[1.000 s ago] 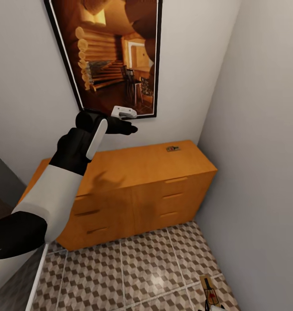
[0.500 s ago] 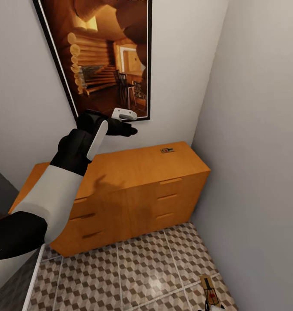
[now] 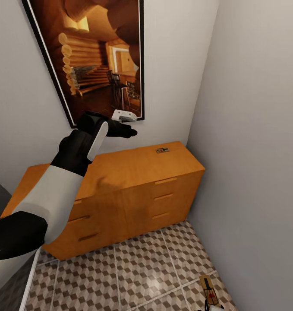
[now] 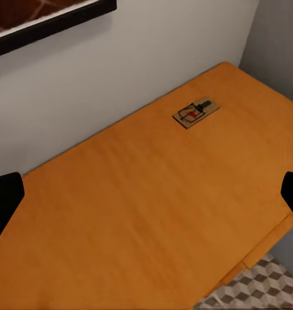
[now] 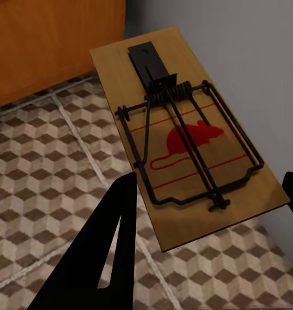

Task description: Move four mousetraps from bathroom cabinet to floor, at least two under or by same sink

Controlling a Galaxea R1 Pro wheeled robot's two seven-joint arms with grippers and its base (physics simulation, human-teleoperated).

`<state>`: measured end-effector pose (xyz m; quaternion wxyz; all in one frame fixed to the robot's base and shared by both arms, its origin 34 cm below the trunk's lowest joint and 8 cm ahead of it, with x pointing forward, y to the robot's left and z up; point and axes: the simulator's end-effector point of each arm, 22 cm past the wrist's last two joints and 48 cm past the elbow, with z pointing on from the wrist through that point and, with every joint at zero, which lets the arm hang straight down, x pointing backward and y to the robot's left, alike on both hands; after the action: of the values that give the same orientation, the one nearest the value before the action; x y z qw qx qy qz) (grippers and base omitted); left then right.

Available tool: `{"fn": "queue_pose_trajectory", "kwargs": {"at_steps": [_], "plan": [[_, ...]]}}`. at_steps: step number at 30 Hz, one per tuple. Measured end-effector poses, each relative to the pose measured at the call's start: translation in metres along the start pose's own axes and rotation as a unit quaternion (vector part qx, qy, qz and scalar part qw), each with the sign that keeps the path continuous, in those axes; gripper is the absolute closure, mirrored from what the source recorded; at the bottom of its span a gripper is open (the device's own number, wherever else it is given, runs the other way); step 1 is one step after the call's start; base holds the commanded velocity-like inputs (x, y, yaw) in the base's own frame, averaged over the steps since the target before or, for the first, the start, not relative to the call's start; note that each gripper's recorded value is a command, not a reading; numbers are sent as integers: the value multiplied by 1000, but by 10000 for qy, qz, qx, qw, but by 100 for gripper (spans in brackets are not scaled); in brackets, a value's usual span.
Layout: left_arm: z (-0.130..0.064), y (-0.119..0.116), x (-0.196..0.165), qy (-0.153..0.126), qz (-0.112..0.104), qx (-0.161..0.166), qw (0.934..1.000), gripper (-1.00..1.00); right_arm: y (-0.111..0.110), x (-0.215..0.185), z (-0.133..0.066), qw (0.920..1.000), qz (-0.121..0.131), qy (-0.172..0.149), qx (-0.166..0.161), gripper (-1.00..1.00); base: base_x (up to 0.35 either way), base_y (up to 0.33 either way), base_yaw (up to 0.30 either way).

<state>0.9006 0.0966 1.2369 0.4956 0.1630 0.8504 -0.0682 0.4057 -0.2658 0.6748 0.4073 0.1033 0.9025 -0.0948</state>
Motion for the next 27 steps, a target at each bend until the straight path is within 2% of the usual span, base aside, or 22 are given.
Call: {"fn": "queue_pose_trajectory", "kwargs": {"at_steps": [12,20,27], "plan": [[8,3,17,256,-33,-32,9997,-100,0,-3,0,10000,9,-29,-3,100,0,0,-214],[19,-1,41,594,134,-67,9981,-100,0,-6,1,10000,15,-65,-3,100,0,0,-213],[20,7,52,743,142,-136,9970,-100,0,-9,1,9999,22,-100,-8,100,0,0,-191]]}}
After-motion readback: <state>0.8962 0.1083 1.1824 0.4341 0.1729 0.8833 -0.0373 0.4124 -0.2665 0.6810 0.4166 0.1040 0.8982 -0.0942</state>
